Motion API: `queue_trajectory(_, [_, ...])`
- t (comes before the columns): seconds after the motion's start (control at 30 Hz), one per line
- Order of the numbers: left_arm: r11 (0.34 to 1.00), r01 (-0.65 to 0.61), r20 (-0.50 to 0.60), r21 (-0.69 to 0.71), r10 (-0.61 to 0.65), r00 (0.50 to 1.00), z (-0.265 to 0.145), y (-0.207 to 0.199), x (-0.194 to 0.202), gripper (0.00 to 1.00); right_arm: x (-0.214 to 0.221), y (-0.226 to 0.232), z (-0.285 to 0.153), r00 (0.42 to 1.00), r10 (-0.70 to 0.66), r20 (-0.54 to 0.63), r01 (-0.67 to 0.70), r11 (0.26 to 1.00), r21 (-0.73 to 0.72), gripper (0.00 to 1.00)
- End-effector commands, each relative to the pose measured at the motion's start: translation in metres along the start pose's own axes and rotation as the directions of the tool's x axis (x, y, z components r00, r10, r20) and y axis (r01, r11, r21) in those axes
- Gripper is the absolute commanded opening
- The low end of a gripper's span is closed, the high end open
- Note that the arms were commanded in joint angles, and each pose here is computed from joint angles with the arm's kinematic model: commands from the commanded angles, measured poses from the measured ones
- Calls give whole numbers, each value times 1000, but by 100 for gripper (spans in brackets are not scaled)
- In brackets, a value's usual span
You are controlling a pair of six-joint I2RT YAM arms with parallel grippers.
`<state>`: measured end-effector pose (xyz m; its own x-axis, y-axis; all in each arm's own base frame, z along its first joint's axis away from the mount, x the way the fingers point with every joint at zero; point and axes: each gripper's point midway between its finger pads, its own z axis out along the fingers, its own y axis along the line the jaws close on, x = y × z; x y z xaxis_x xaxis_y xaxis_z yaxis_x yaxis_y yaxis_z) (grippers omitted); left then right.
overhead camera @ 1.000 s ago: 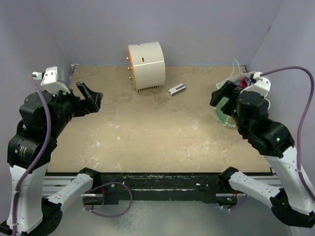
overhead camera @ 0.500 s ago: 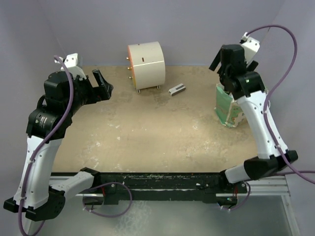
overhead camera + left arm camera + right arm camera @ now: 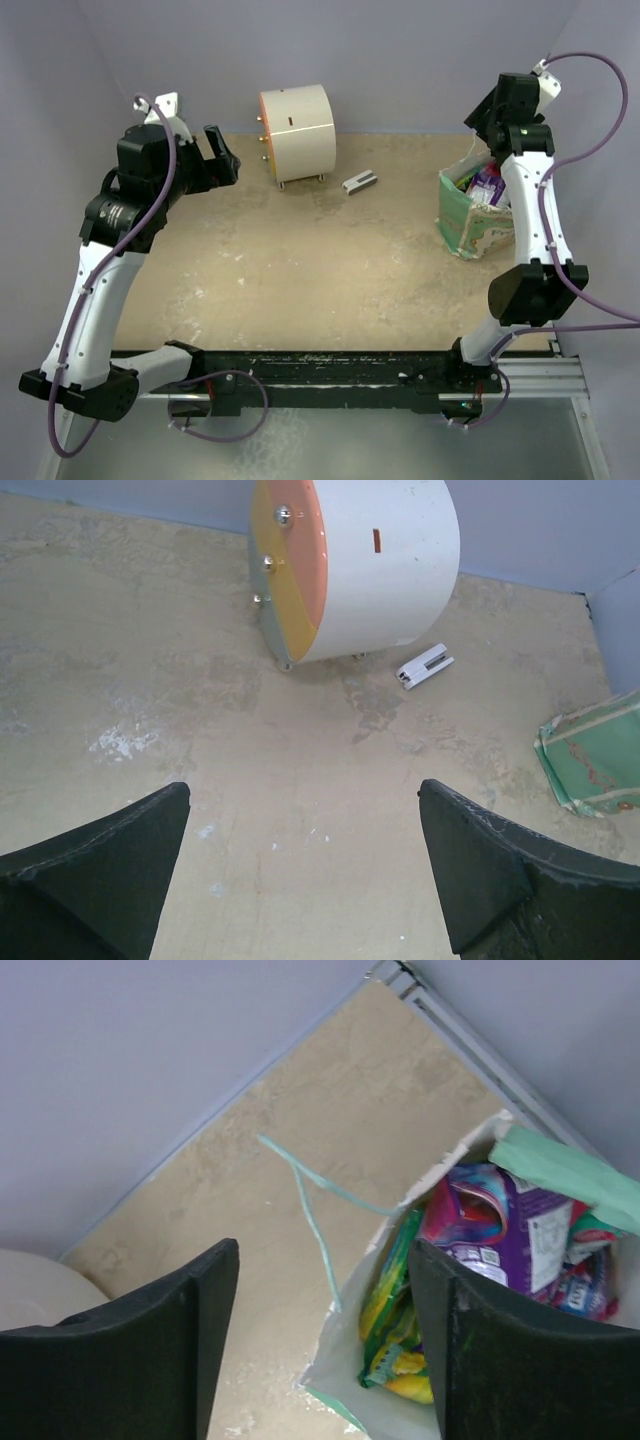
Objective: Take the snacks out of the paper bag
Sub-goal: Move the paper bag to the center of the board.
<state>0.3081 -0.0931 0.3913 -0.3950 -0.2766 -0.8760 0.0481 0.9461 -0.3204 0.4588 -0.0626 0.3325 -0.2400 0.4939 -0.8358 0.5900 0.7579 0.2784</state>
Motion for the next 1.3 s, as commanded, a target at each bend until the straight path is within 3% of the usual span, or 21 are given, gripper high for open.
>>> queue_trajectory(0.0, [1000,-17,88,7,16,996,7,-6,-29,99,-16,35,-4,999,19,46,-10,984,-179,68])
queue_trajectory(0.87, [999,-37,54,-21,38,998,40,-7,-30,99,28,33,61,999,-41,-29,35,984,-176,51])
queue_trajectory(1.03, [999,-36,51,-22,37,998,48,-8,-31,99,28,38,61,996,-80,-26,73,973,-221,28])
queue_trajectory(1.17, [999,-37,41,-17,38,998,51,-9,-28,99,31,47,60,993,-117,-24,105,955,-279,2])
queue_trajectory(1.27, [999,-30,27,-21,31,999,51,-7,-22,99,36,62,53,988,-147,-36,124,919,-375,0])
